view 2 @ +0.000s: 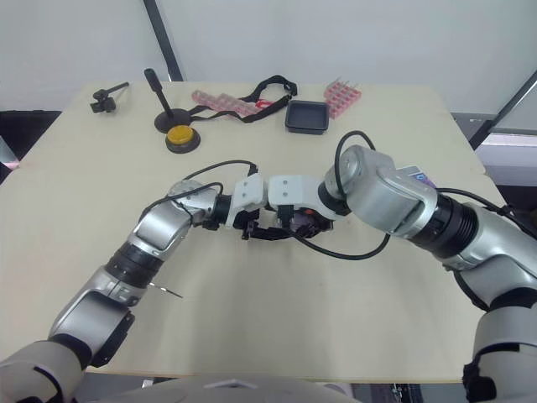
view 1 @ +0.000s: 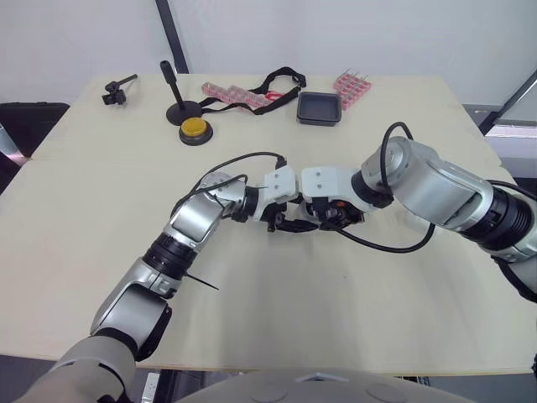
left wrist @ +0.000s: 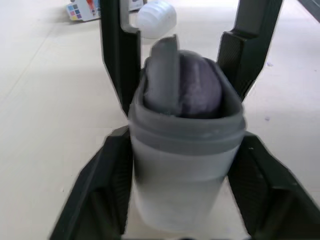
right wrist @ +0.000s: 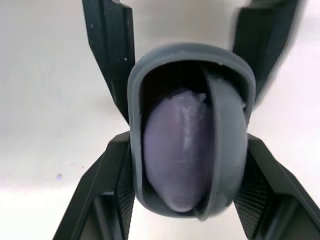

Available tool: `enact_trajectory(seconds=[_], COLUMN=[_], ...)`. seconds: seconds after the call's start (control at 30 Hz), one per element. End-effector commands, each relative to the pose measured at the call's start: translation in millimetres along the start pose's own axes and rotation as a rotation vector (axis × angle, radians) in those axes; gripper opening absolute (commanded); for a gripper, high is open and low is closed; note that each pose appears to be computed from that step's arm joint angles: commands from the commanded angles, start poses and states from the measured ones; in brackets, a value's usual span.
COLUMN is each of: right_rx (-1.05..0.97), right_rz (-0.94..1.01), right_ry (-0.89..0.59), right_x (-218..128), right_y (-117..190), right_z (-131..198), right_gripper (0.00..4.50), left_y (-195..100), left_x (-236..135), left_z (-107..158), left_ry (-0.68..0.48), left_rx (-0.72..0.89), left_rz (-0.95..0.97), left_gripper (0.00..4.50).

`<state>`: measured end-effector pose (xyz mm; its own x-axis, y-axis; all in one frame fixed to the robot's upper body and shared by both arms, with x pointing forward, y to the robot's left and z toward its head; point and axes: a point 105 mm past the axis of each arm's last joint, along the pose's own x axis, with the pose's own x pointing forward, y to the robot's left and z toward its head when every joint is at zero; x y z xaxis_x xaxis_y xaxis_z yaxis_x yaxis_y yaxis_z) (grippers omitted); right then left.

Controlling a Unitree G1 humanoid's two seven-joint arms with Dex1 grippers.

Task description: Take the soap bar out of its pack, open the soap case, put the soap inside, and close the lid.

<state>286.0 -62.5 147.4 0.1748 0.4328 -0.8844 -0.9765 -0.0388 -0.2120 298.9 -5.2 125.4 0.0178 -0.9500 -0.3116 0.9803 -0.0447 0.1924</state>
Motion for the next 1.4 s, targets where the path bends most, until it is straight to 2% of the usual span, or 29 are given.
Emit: enact_trajectory(seconds=[0.03,0.6,0.67,0.8,0.93,1.07,1.27,1.4], right_rx=[-0.041,-0.025,-0.009,0.013,0.039,0.124,0.225,0.275], right_rz=[-0.032,-0.009,-0.009,-0.009,-0.025,-0.051,-0.035,-0.146], right_ry=[-0.033,-0.032,-0.035,-0.042,-0.065,-0.169,-0.423,-0.579], right_x=[-9,-8,-8,-9,-12,-20,-35,-37], right_y=[-2,2,2,3,0,-4,7,5], right_z=[11,9,9,6,-3,-11,-13,-24], right_gripper=[2.21,2.21,3.12,4.34,4.45,4.45,4.45,4.45], left_y=[5,4,3,2,0,-3,-14,-21], left_x=[-2,-1,-1,-3,-6,-15,-33,-41], left_z=[10,10,9,7,6,7,-2,-7], left_ry=[-0.027,-0.032,-0.033,-0.043,-0.072,-0.160,-0.265,-0.321], left_rx=[0.039,0.067,0.069,0.071,0.071,0.072,0.052,0.073], left_rz=[0.024,0.025,0.025,0.027,0.027,0.038,0.043,0.062], left_gripper=[1.90,1.90,1.90,1.90,1.90,1.90,1.90,1.90])
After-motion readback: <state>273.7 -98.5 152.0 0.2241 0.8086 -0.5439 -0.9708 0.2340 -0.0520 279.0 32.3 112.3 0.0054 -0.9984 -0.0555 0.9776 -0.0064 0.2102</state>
